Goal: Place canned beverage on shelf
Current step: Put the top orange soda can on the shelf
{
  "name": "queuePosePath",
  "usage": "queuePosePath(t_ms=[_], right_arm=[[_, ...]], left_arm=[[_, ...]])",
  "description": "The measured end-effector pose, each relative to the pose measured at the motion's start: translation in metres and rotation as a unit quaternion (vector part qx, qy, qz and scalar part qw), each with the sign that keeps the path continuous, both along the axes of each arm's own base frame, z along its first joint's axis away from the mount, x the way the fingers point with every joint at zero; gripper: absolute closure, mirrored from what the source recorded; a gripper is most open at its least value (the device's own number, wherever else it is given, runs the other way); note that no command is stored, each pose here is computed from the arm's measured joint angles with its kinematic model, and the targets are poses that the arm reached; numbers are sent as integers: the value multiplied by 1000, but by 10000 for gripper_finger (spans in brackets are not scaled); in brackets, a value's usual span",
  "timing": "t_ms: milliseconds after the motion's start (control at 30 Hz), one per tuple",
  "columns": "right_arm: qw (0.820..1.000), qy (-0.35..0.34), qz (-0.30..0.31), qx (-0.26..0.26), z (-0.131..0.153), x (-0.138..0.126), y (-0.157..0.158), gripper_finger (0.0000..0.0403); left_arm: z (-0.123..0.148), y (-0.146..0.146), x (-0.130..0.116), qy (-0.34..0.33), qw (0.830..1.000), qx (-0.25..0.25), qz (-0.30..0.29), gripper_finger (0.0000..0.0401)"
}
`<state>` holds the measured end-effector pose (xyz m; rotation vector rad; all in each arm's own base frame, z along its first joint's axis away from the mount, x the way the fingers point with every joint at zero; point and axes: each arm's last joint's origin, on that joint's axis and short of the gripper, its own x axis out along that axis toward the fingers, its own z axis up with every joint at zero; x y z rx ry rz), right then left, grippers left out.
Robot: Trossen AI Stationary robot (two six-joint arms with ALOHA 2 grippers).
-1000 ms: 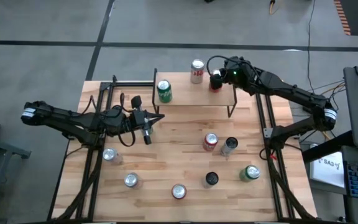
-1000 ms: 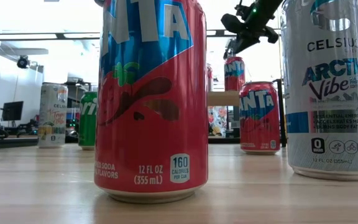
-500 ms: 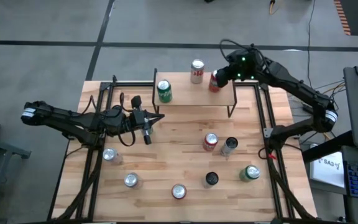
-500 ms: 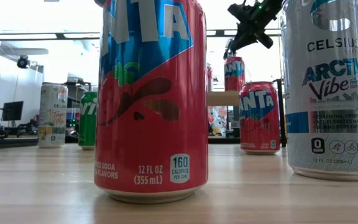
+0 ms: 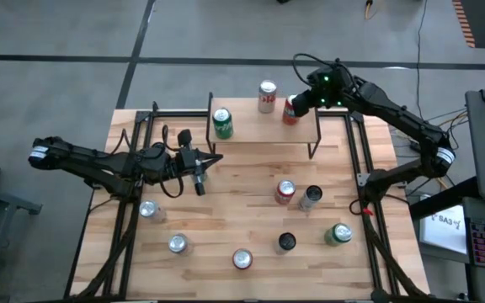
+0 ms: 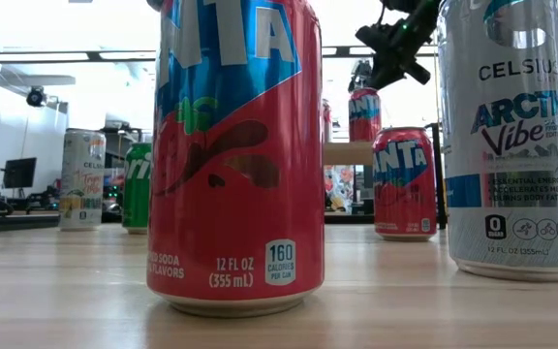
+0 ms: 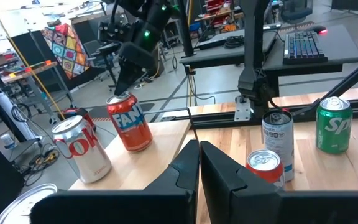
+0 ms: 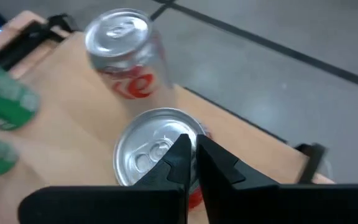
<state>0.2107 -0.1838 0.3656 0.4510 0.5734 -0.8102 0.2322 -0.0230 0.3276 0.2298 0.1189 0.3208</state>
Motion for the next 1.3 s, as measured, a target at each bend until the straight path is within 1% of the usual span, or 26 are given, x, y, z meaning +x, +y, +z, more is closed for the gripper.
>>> queuePosePath(t_ms=[200,767,900,1000,1100,1167,1300], right_arm=[[999,28,-33,-13,-1,-4,0,385],[999,24,-22,-31,3,-5,1,385],[999,7,-21,-45,8,-5,3,385],[998,-26,-3,-56,16,0,9,385],[996,-59,46,-51,19,9,18,385],[995,-63,68,-46,18,17,25,385],[994,-50,94,-36,10,33,34,385]], left_arm=[[0,0,0,0,1000,0,0,401],[0,0,0,0,1000,0,0,401],[0,0,0,-1,1000,-1,0,401],[0,0,0,-1,1000,-1,0,401],[0,0,0,-2,1000,-1,0,401],[1,0,0,-4,1000,-2,0,401],[2,0,0,-9,1000,-1,0,401]])
